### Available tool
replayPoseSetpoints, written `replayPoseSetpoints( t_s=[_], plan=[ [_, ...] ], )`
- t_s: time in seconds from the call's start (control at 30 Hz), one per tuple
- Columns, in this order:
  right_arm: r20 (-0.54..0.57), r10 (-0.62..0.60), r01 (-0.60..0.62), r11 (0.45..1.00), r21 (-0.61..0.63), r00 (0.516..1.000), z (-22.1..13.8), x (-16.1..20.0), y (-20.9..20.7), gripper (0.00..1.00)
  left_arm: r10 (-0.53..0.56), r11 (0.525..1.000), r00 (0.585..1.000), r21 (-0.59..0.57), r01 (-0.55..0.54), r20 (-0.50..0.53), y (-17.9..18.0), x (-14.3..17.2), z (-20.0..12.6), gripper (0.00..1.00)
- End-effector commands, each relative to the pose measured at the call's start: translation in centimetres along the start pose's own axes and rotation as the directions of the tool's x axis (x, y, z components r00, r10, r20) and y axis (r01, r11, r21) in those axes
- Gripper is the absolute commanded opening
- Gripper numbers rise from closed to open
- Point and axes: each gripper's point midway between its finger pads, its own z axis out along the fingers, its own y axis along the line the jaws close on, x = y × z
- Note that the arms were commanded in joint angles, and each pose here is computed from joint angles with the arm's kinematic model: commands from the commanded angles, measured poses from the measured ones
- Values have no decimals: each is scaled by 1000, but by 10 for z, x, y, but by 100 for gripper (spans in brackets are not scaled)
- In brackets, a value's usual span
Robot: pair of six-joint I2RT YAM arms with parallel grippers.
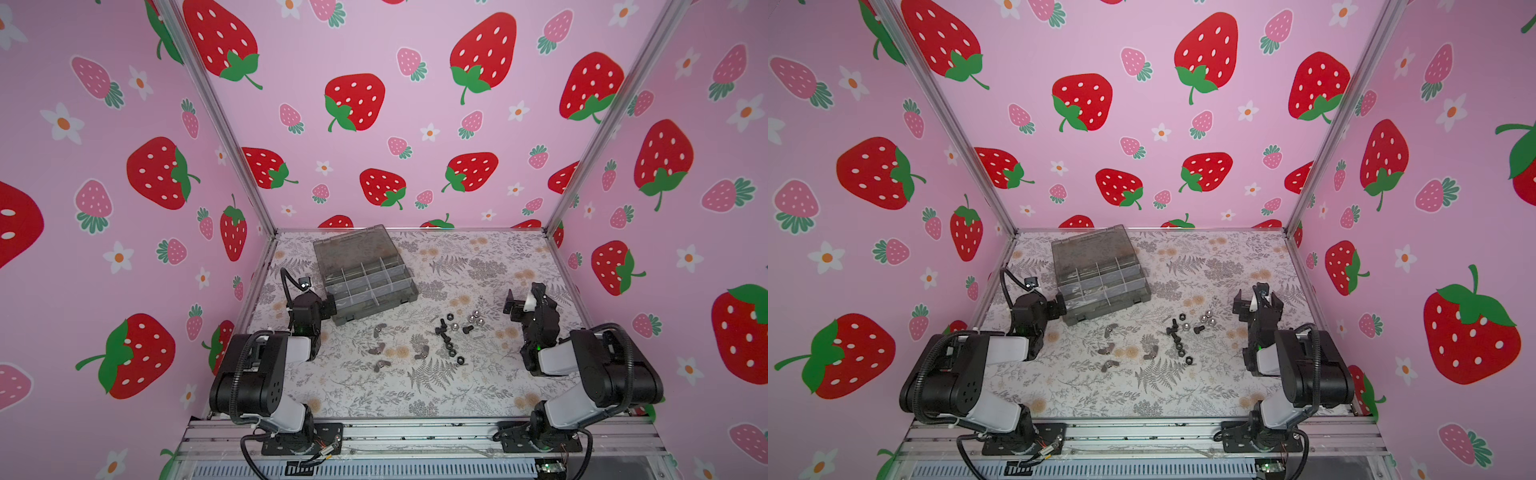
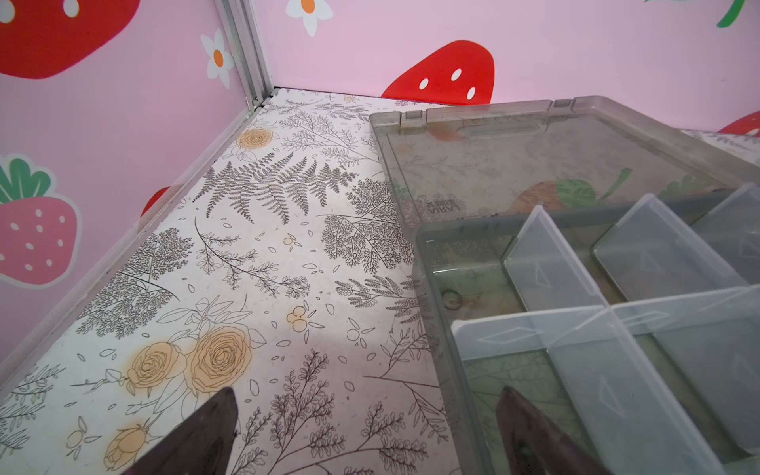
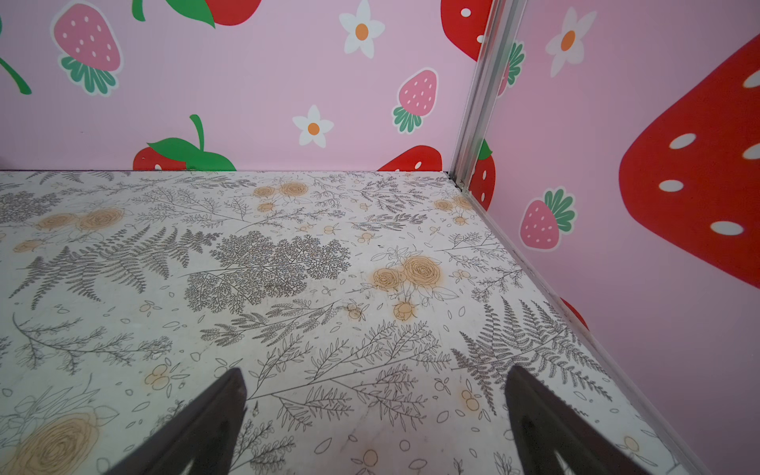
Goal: Sort the screws and nuts into containers
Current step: Pick up the nut at the center of the table.
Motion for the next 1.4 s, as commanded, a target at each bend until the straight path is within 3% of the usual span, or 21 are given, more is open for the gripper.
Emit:
replayPoseSetpoints(
  t_s=[0.0,0.37,0.5,0.63,0.87,1.03,1.13,1.37],
  plan=[
    [22,-3,3,1000,5,1000,2,-7,1,100,0,1000,1000,-6,0,26,-1,-11,2,99],
    [-17,-2,2,1000,26,1000,8,-18,-2,100,-19,999,998,-26,20,63,8,-46,-25,99],
    [-28,39,-37,997,63,999,2,-28,-10,100,-42,999,994,3,42,105,6,-70,-46,99],
    [-58,83,-79,995,62,995,-6,-38,-12,100,-93,996,993,19,91,79,4,-87,-62,99],
    [-87,153,-147,986,78,984,-24,-47,-18,100,-72,984,992,168,54,102,-48,-111,-108,99],
    [-136,218,-198,969,151,966,-32,-44,-29,100,-31,946,999,324,23,20,-99,-99,-141,99],
    [-148,243,-224,966,130,959,-36,-44,-25,100,-7,905,999,425,23,-40,-130,-79,-161,99],
    [-211,334,-321,943,92,919,-45,-39,-14,100,84,860,990,510,-15,-112,-182,-39,-189,99]
  ],
)
